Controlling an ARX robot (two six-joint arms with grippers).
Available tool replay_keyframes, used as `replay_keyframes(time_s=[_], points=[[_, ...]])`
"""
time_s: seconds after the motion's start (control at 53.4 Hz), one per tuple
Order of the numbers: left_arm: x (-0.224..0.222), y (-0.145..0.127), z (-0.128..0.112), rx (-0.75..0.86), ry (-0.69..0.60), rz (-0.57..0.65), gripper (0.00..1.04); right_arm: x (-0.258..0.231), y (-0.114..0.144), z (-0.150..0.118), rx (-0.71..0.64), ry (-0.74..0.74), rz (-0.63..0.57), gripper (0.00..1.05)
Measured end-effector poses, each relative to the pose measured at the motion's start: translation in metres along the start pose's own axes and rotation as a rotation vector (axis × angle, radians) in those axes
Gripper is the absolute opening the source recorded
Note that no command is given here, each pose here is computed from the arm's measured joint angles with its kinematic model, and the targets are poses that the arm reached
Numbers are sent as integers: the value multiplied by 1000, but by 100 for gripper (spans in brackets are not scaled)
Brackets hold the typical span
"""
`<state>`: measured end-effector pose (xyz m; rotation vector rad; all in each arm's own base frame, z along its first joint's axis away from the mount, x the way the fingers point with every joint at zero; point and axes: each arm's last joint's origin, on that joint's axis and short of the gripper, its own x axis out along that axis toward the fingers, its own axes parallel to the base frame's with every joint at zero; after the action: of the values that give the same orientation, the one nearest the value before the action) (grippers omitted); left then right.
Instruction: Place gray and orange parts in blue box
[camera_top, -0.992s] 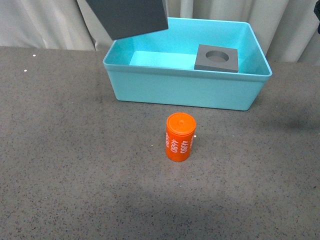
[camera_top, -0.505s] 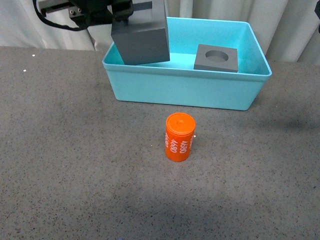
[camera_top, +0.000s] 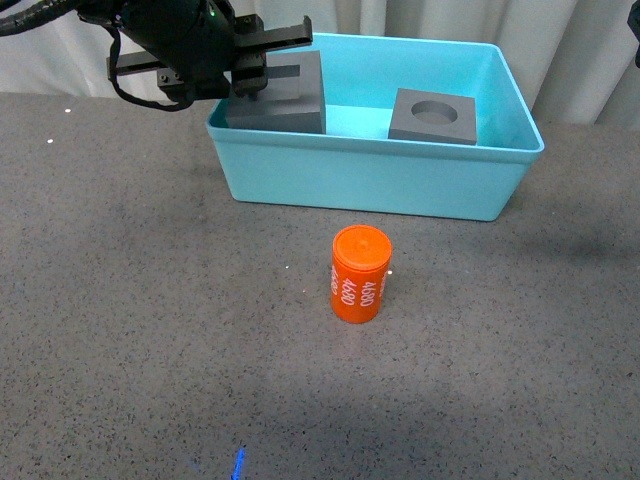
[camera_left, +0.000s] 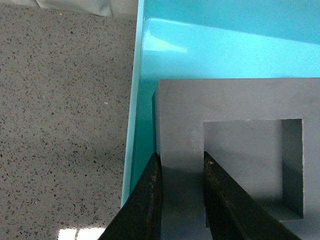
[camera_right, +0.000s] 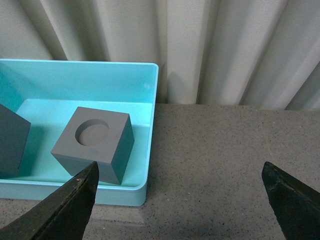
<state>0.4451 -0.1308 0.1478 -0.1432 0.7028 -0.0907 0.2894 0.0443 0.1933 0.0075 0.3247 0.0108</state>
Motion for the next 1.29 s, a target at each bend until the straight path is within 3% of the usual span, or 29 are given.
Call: replay_keyframes(time_s=[0.337,0.618,0.786,0.992,1.198,1.291], points=[[9,1,-5,5,27,13,19,0,0,0,0,0,0,95],[-2,1,10,-19,-58,26,69,0,0,0,0,0,0,95],[-42,4,20,-44,-193,12,99,0,0,0,0,0,0,95],[-111,15,2,-75,-334,-7,98,0,0,0,0,0,0,95],[-141,33,-51,-85,-320,86,98,0,0,0,0,0,0,95],[-154,45,-72,8,-502,62,83,0,0,0,0,0,0,95]])
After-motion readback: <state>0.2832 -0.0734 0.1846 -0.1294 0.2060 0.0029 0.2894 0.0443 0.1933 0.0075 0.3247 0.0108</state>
